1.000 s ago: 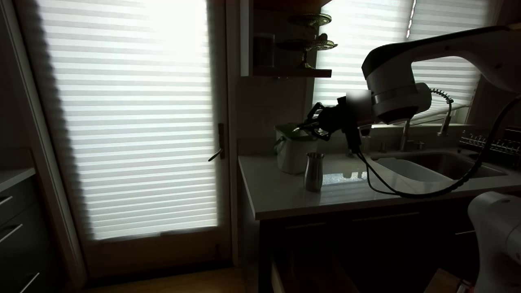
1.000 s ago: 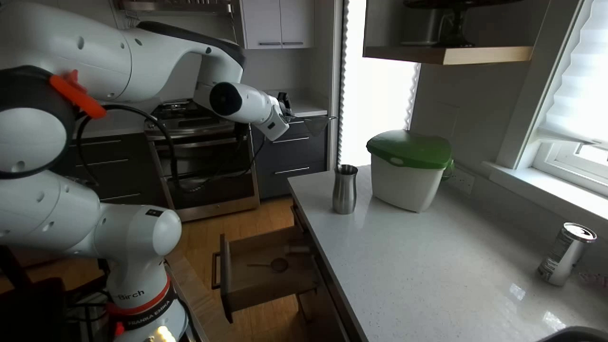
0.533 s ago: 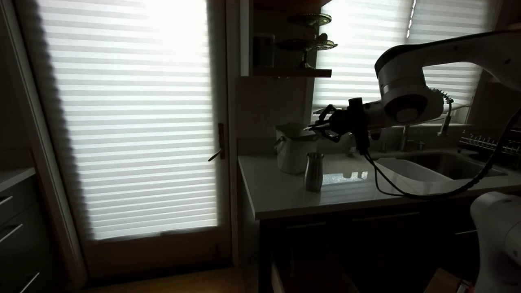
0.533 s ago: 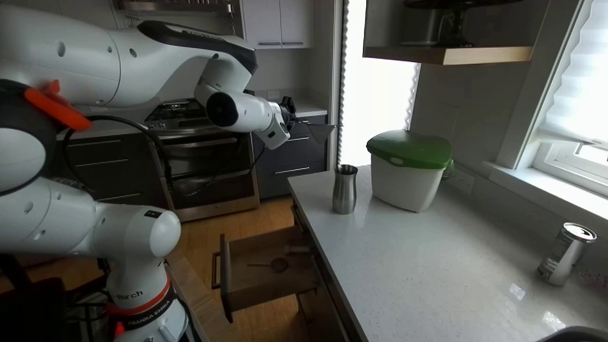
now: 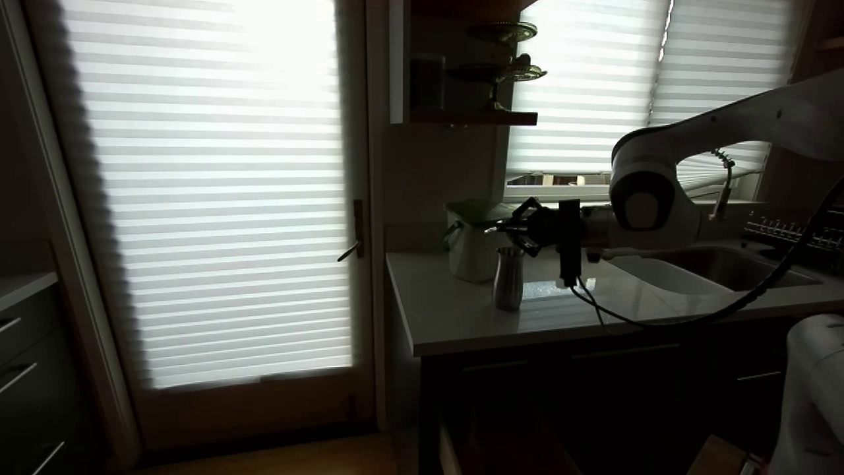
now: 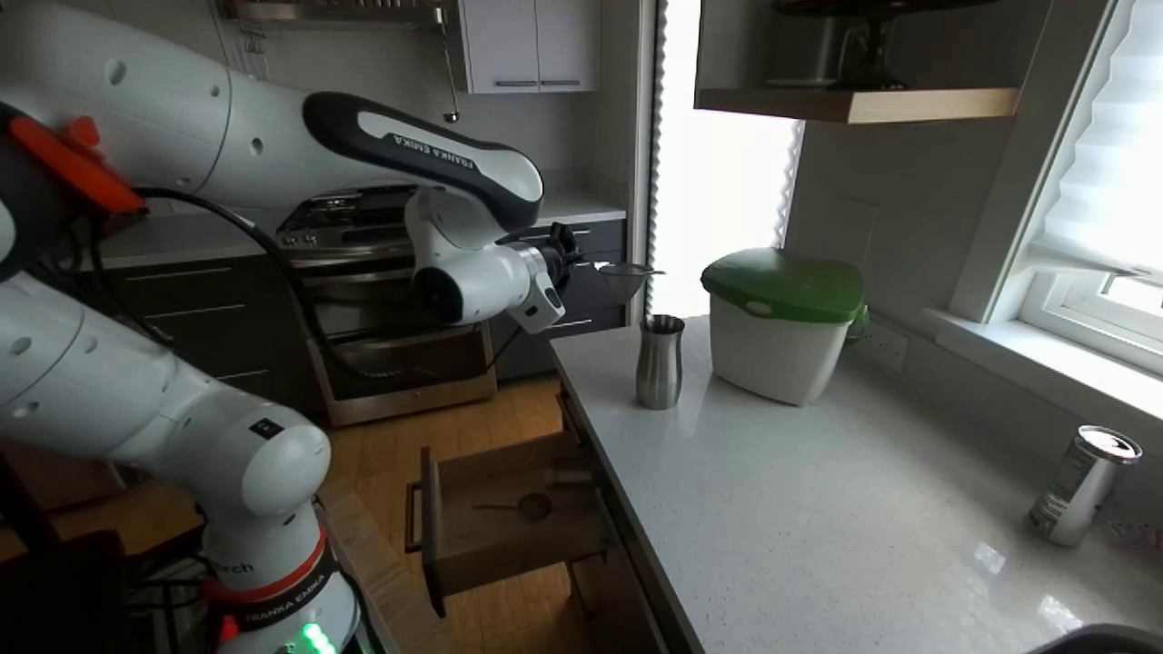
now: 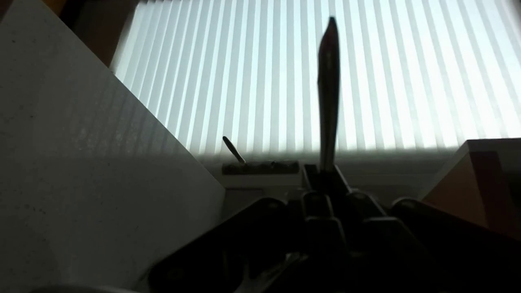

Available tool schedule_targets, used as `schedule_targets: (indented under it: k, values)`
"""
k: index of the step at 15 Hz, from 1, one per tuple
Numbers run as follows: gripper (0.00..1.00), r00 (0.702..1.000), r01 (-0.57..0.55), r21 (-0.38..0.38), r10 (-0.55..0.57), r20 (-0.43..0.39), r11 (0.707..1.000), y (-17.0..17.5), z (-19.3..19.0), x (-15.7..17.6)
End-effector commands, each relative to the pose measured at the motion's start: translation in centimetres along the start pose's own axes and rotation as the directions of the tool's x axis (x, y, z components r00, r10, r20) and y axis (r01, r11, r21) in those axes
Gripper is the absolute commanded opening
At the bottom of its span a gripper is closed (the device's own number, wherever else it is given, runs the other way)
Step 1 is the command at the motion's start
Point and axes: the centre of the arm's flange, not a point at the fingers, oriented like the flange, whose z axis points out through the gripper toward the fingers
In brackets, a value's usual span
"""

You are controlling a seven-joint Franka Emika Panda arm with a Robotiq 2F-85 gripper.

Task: Pick up the tea strainer and put it on top of the cocktail mixer

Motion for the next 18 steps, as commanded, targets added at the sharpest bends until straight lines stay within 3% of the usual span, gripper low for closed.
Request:
schedule_targets:
  k: [1,18]
  values:
    - [0.06,1.0,0.004,-0.007,-0.004,0.001,1.0,0.7,0.5,-0.1]
    - [0.01,0.998,0.047,0.015,-0.046,-0.042,0.999,1.6,1.7,1.0]
